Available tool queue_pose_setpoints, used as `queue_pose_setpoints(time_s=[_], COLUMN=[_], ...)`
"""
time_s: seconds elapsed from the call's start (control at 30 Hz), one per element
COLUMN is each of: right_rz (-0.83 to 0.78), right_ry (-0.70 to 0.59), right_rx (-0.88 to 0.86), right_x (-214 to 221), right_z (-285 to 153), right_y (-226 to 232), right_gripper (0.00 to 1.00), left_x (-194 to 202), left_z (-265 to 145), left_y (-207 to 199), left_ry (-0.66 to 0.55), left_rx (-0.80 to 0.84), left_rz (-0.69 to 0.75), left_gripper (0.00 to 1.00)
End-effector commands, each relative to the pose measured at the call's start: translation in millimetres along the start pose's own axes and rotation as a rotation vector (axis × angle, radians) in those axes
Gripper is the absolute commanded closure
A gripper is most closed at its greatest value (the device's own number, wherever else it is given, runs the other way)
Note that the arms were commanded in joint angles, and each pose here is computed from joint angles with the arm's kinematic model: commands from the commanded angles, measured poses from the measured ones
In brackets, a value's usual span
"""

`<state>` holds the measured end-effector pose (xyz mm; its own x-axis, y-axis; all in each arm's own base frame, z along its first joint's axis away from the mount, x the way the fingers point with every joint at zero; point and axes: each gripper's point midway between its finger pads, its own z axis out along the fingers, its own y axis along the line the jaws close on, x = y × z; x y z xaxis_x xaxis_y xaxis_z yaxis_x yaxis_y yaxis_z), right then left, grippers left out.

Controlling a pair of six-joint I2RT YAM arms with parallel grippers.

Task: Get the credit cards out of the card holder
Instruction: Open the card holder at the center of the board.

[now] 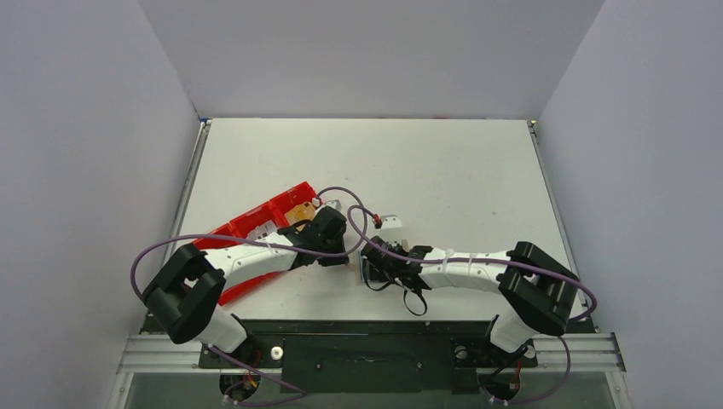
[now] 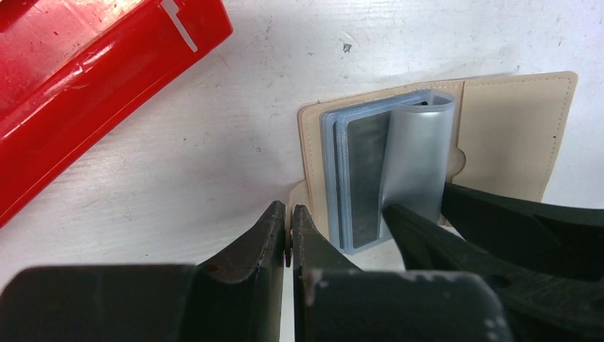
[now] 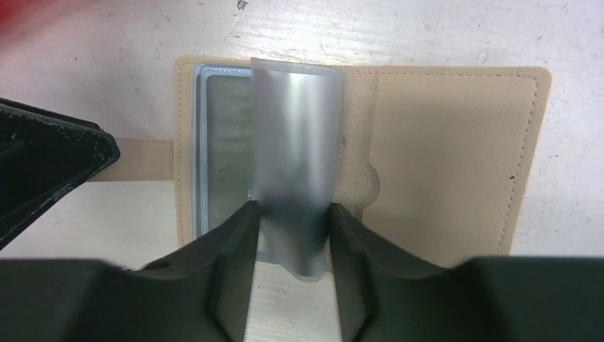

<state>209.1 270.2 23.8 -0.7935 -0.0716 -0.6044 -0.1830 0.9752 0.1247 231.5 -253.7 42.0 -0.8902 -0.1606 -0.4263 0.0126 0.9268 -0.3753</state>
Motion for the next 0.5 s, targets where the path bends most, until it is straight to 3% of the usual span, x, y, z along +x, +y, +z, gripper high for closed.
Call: queue_pose_setpoints(time_s=[0.0,0.27,0.47], right_rz=[0.031,0.132,0.249], right_ry=[-0.047,-0.042,-0.011], right_rx=[0.019,-0.088,-0.172], right_x=[-10,-14,-14], right_z=[-4,-14,-13], right_y=[-6,-9,-18], right_gripper=[0.7,0.85,0.81], left_x=[-11,-8,-8], left_z=[-6,-4,-6], left_y=[-7,9,13], left_ry=[-0.037,-0.03,-0.026], left_rx=[0.037,-0.019,-0.035], left_rz=[-0.011,0.006,0.019], left_gripper=[1.0,1.0,1.0])
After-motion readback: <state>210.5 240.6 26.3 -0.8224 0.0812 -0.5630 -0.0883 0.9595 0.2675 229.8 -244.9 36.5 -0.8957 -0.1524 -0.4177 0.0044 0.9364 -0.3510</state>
